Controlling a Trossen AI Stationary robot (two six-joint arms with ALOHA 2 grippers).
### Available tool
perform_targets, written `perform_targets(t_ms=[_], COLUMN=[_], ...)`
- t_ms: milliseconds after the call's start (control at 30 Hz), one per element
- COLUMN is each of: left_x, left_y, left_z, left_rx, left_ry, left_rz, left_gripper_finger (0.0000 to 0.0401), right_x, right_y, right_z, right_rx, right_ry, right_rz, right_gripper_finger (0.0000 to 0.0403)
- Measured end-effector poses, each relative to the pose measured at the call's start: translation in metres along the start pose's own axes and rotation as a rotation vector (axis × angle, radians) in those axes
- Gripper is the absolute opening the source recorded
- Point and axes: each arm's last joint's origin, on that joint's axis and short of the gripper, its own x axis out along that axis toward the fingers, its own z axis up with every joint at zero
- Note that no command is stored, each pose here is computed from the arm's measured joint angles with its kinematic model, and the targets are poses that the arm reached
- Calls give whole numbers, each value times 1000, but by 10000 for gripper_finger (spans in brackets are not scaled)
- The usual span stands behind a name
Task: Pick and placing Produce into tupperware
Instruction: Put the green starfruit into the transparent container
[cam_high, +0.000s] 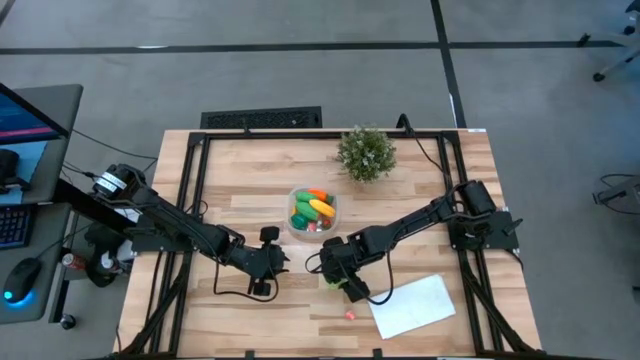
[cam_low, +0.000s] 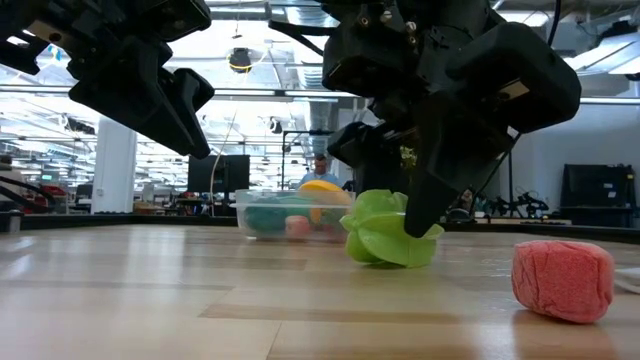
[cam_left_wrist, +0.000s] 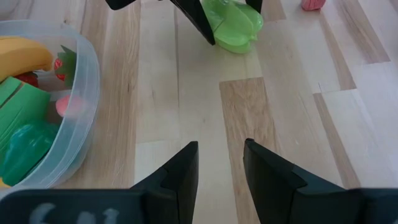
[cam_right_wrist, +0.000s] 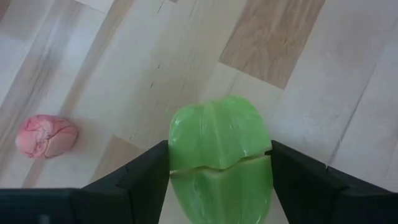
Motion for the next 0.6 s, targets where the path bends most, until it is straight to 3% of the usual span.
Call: perform_targets(t_ms=[600], left_x=[0], left_y=[0], left_z=[0], left_rx=[0], left_ry=[0], left_rz=[0], left_gripper_finger=[118], right_x=[-2], right_y=[1], right_z=[-2], right_rx=[20], right_ry=[22], right_rz=[4], right_gripper_finger=[235])
